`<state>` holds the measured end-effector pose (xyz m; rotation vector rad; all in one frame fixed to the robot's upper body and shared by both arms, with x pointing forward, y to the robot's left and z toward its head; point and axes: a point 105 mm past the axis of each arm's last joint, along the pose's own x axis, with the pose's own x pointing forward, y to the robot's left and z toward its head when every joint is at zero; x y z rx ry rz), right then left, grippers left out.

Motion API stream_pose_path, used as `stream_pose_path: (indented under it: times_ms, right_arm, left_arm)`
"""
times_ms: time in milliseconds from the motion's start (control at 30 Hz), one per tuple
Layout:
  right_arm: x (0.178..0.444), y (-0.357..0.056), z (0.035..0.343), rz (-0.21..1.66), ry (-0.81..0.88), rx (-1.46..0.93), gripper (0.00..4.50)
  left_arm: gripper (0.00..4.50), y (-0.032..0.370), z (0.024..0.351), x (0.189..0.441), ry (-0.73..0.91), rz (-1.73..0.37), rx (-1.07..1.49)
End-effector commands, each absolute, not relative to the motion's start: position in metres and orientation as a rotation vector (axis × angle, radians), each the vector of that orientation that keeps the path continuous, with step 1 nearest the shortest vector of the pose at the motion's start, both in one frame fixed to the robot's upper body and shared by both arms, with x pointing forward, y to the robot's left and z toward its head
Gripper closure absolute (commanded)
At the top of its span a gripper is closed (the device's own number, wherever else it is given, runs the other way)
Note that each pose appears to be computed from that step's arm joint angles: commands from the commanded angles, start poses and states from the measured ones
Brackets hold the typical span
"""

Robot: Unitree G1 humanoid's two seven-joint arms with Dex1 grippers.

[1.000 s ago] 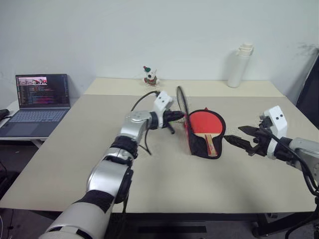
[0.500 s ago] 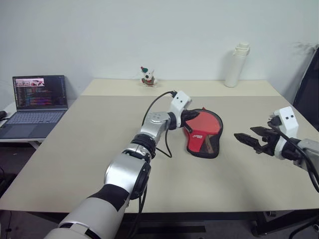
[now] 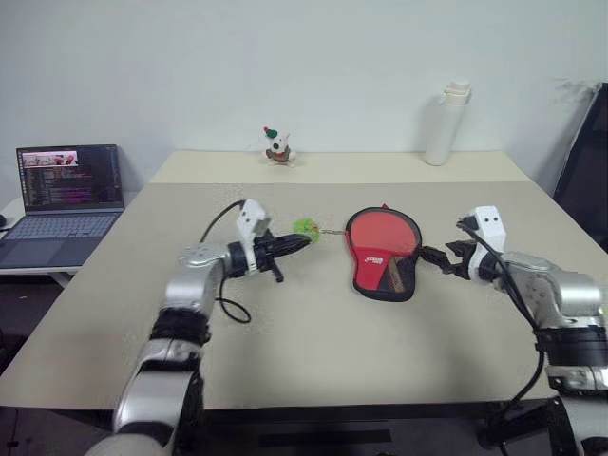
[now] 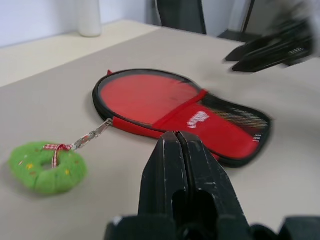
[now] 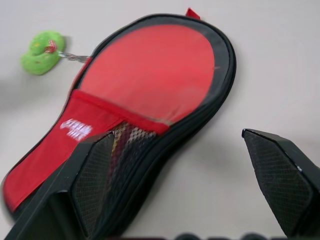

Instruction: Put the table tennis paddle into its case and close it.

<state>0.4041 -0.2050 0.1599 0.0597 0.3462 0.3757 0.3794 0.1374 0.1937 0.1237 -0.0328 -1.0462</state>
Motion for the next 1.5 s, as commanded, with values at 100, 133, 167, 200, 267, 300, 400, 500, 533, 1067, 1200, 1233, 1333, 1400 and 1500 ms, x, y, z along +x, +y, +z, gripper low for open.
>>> stream_pose_path:
  times_ms: [100, 133, 167, 200, 267, 300, 400, 500, 533, 1067, 1200, 1233, 1333, 1400, 1500]
  right_arm:
    - [0.421, -0.2, 0.15, 0.375, 0.363, 0.061, 0.0]
    - [0.423, -0.199, 0.144, 0.378, 0.377, 0.058, 0.0]
    - [0.424, -0.197, 0.138, 0.38, 0.394, 0.057, 0.0]
    - [0.425, -0.195, 0.133, 0.385, 0.41, 0.054, 0.0]
    - [0.426, -0.192, 0.124, 0.394, 0.436, 0.049, 0.0]
    - [0.427, -0.19, 0.12, 0.398, 0.446, 0.047, 0.0]
    - [0.427, -0.183, 0.108, 0.414, 0.488, 0.052, 0.0]
    - [0.428, -0.176, 0.1, 0.431, 0.522, 0.068, 0.18]
    - [0.428, -0.174, 0.098, 0.438, 0.532, 0.07, 0.39]
    - [0.421, -0.112, 0.088, 0.646, 0.614, 0.118, 4.46]
    - [0.41, -0.088, 0.1, 0.779, 0.606, 0.148, 4.46]
    - [0.408, -0.086, 0.102, 0.795, 0.606, 0.146, 4.46]
    - [0.389, -0.07, 0.107, 0.892, 0.614, 0.152, 4.46]
    - [0.378, -0.066, 0.107, 0.914, 0.623, 0.157, 4.46]
    - [0.357, -0.062, 0.103, 0.939, 0.648, 0.165, 4.46]
  left_arm:
    - [4.5, 0.144, 0.225, 0.346, -0.097, -1.08, 0.12]
    - [4.5, 0.145, 0.226, 0.343, -0.093, -1.076, 0.119]
    - [4.5, 0.145, 0.226, 0.342, -0.09, -1.07, 0.119]
    - [4.5, 0.145, 0.226, 0.34, -0.088, -1.065, 0.119]
    - [4.5, 0.145, 0.225, 0.339, -0.084, -1.055, 0.117]
    - [4.5, 0.144, 0.225, 0.339, -0.083, -1.052, 0.116]
    - [4.5, 0.144, 0.225, 0.338, -0.082, -1.045, 0.114]
    - [4.5, 0.143, 0.225, 0.339, -0.083, -1.041, 0.115]
    - [4.5, 0.142, 0.225, 0.339, -0.084, -1.04, 0.115]
    - [4.5, 0.157, 0.199, 0.323, 0.029, -1.062, 0.132]
    - [4.5, 0.159, 0.19, 0.307, 0.082, -1.136, 0.111]
    - [4.5, 0.159, 0.19, 0.304, 0.089, -1.147, 0.109]
    - [4.5, 0.154, 0.182, 0.289, 0.137, -1.213, 0.106]
    - [4.5, 0.152, 0.177, 0.282, 0.162, -1.236, 0.104]
    - [4.5, 0.148, 0.171, 0.271, 0.192, -1.276, 0.095]
